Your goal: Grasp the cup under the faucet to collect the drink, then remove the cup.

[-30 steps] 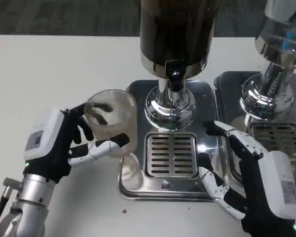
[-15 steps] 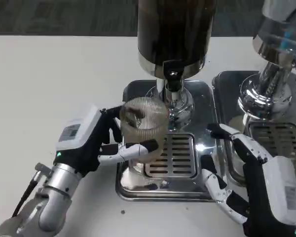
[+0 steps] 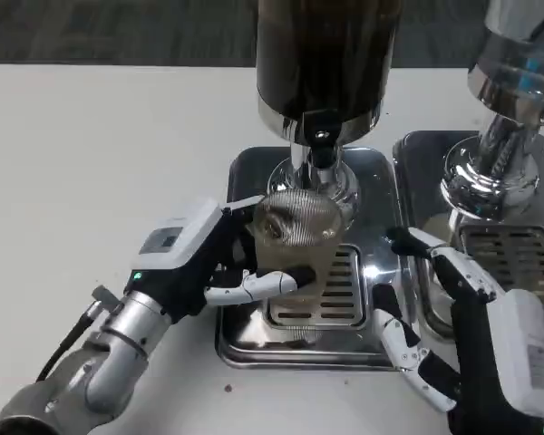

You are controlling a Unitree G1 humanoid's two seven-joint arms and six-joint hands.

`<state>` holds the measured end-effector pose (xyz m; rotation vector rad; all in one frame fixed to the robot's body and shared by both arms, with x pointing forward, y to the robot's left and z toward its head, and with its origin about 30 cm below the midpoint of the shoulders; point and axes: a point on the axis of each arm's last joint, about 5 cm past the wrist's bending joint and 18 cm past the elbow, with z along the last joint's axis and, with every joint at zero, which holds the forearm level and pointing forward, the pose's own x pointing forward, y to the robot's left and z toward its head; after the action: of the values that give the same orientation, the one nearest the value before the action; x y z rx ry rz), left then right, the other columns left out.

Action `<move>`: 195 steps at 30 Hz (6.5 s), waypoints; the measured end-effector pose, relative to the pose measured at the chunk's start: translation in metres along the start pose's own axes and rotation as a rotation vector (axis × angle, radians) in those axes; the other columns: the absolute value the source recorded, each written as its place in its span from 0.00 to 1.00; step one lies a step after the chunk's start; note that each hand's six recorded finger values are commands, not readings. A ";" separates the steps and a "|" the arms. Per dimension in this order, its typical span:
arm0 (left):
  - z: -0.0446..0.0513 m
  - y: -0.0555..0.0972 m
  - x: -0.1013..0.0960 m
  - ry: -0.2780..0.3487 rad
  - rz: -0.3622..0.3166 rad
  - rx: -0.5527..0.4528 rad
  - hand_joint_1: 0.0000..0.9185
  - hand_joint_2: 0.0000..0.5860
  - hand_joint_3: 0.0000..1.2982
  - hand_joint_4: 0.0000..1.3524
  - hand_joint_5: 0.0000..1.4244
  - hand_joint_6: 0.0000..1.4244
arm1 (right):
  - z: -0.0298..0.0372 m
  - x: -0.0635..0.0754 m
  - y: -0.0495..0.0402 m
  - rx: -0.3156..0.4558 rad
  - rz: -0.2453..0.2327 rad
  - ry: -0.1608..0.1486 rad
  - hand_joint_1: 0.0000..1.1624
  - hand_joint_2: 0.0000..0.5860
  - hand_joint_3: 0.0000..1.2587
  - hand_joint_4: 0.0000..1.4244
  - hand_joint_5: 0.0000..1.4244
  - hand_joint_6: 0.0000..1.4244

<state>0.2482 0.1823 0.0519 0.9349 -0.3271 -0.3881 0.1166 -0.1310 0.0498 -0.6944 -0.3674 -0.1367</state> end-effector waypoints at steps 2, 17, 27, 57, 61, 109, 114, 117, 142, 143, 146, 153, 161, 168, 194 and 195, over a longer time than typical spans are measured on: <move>0.0002 0.001 0.000 -0.005 -0.007 0.003 0.11 0.22 0.24 0.28 0.36 0.40 | 0.0000 0.000 0.0001 0.001 0.000 0.001 0.38 0.72 0.28 0.27 0.25 0.27; 0.0016 0.010 0.001 -0.027 -0.067 0.022 0.04 0.17 0.15 0.15 0.22 0.21 | 0.0007 0.004 0.0009 0.006 -0.001 -0.011 0.38 0.72 0.29 0.27 0.25 0.28; 0.0040 0.012 0.005 -0.018 -0.076 0.025 0.04 0.16 0.14 0.14 0.22 0.19 | 0.0009 0.005 0.0012 0.007 -0.002 -0.012 0.38 0.72 0.29 0.27 0.25 0.29; 0.0016 0.088 -0.037 -0.118 0.274 -0.273 0.00 0.22 0.19 0.20 0.18 0.13 | -0.0050 0.011 0.0063 0.019 0.014 -0.009 0.38 0.72 0.29 0.27 0.25 0.28; 0.0027 0.110 -0.032 -0.207 0.254 -0.442 0.00 0.23 0.22 0.22 0.20 0.12 | -0.0058 0.012 0.0069 0.020 0.016 -0.007 0.38 0.72 0.29 0.27 0.25 0.27; 0.0224 0.136 0.048 -0.439 -0.395 -1.124 0.00 0.17 0.07 0.04 0.10 0.06 | -0.0092 0.010 0.0135 0.121 -0.044 0.106 0.39 0.73 0.30 0.28 0.26 0.26; 0.0182 0.129 0.050 -0.394 -0.422 -1.120 0.00 0.17 0.09 0.04 0.10 0.06 | -0.0082 0.009 0.0145 0.128 -0.049 0.115 0.39 0.73 0.30 0.28 0.26 0.26; 0.0174 0.129 0.052 -0.386 -0.434 -1.097 0.00 0.17 0.10 0.05 0.10 0.05 | -0.0078 0.009 0.0150 0.131 -0.053 0.117 0.39 0.72 0.30 0.28 0.26 0.26; 0.0194 0.129 0.054 -0.412 -0.443 -0.754 0.00 0.15 0.15 0.09 0.11 0.05 | -0.0060 0.009 0.0162 0.151 -0.060 0.118 0.38 0.72 0.30 0.28 0.26 0.26; 0.0200 0.130 0.053 -0.417 -0.434 -0.714 0.00 0.15 0.15 0.09 0.10 0.03 | -0.0059 0.009 0.0163 0.152 -0.059 0.117 0.38 0.72 0.30 0.28 0.26 0.26; 0.0189 0.128 0.050 -0.414 -0.419 -0.670 0.00 0.15 0.15 0.09 0.09 0.01 | -0.0059 0.008 0.0163 0.152 -0.055 0.119 0.38 0.72 0.30 0.28 0.26 0.26; 0.0184 0.127 0.048 -0.420 -0.408 -0.611 0.00 0.14 0.15 0.09 0.09 0.01 | -0.0065 0.006 0.0157 0.160 -0.048 0.134 0.38 0.72 0.30 0.28 0.26 0.24; 0.0174 0.123 0.047 -0.431 -0.410 -0.567 0.00 0.15 0.15 0.09 0.08 0.01 | -0.0066 0.005 0.0154 0.160 -0.047 0.135 0.38 0.72 0.30 0.28 0.26 0.24; 0.0174 0.121 0.045 -0.444 -0.389 -0.510 0.00 0.16 0.14 0.08 0.08 0.00 | -0.0068 0.003 0.0151 0.160 -0.046 0.143 0.38 0.72 0.30 0.28 0.26 0.24; 0.0223 0.117 0.043 -0.489 -0.392 -0.310 0.00 0.19 0.12 0.04 0.04 0.00 | -0.0036 0.002 0.0120 0.167 -0.057 0.133 0.38 0.72 0.28 0.27 0.24 0.20; 0.0225 0.117 0.043 -0.490 -0.393 -0.303 0.00 0.19 0.12 0.04 0.04 0.00 | -0.0037 0.002 0.0120 0.167 -0.056 0.133 0.38 0.72 0.27 0.26 0.24 0.20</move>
<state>0.2970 0.2092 0.1653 0.5928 -0.5151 -1.0069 0.1226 -0.1243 0.0409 -0.5075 -0.2673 -0.2025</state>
